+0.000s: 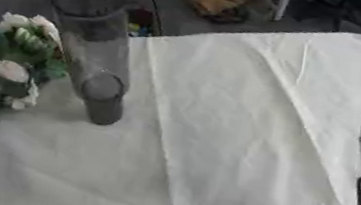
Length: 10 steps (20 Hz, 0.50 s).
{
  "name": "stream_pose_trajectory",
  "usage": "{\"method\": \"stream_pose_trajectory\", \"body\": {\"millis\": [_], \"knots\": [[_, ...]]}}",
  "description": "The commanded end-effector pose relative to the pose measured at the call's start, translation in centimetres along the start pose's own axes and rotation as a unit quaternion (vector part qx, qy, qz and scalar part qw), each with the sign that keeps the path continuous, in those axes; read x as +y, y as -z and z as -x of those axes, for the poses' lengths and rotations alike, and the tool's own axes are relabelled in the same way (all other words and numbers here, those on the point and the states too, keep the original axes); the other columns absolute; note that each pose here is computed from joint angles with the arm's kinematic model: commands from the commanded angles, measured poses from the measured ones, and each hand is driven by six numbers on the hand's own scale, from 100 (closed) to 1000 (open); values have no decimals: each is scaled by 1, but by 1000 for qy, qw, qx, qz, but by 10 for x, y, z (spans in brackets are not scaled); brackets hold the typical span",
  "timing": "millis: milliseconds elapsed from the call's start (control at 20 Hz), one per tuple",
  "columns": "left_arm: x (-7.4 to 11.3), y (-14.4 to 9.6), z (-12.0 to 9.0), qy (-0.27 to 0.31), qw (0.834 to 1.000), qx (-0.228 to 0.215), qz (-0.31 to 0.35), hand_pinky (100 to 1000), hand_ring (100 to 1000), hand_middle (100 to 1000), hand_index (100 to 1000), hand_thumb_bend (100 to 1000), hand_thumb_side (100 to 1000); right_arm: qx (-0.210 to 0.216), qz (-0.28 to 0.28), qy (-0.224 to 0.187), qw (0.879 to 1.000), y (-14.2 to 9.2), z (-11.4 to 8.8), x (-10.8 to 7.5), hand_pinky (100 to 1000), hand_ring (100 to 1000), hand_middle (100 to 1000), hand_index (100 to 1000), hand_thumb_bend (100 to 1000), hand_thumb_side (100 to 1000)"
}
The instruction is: Arrange flowers into the vase.
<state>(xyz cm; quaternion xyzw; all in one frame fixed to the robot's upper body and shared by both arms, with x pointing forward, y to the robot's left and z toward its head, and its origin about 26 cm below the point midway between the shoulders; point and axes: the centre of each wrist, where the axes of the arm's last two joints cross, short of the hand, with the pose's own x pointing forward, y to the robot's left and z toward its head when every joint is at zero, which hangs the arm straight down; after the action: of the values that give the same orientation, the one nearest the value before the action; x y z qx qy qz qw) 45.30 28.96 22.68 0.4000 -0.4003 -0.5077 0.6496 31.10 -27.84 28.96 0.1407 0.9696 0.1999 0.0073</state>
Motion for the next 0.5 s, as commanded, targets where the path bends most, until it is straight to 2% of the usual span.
{"method": "stream_pose_trajectory", "body": {"millis": [50, 100, 150, 200, 350, 500], "knots": [[11, -3, -1, 13, 1000, 1, -3, 333, 557, 736, 929, 363, 495, -20, 9, 9, 1000, 7, -4, 2, 722, 814, 775, 844, 100, 742], [11, -3, -2, 16, 1000, 2, -4, 321, 548, 725, 917, 336, 491, -19, 9, 9, 1000, 7, -4, 2, 722, 814, 775, 844, 100, 741], [11, -3, -2, 17, 1000, 3, -8, 301, 531, 699, 891, 242, 492, -18, 8, 9, 1000, 7, -4, 2, 723, 815, 775, 845, 100, 739], [12, -3, -3, 16, 1000, 5, -14, 285, 518, 684, 880, 203, 477, -17, 8, 9, 1000, 6, -4, 2, 723, 815, 775, 845, 100, 739], [13, -3, -4, 12, 1000, 9, -26, 228, 472, 626, 858, 145, 463, -15, 6, 9, 1000, 5, -4, 3, 724, 815, 775, 846, 100, 743], [14, -4, -5, 10, 999, 10, -32, 220, 463, 615, 844, 149, 447, -14, 6, 10, 1000, 5, -4, 3, 724, 815, 775, 845, 100, 740]]}}
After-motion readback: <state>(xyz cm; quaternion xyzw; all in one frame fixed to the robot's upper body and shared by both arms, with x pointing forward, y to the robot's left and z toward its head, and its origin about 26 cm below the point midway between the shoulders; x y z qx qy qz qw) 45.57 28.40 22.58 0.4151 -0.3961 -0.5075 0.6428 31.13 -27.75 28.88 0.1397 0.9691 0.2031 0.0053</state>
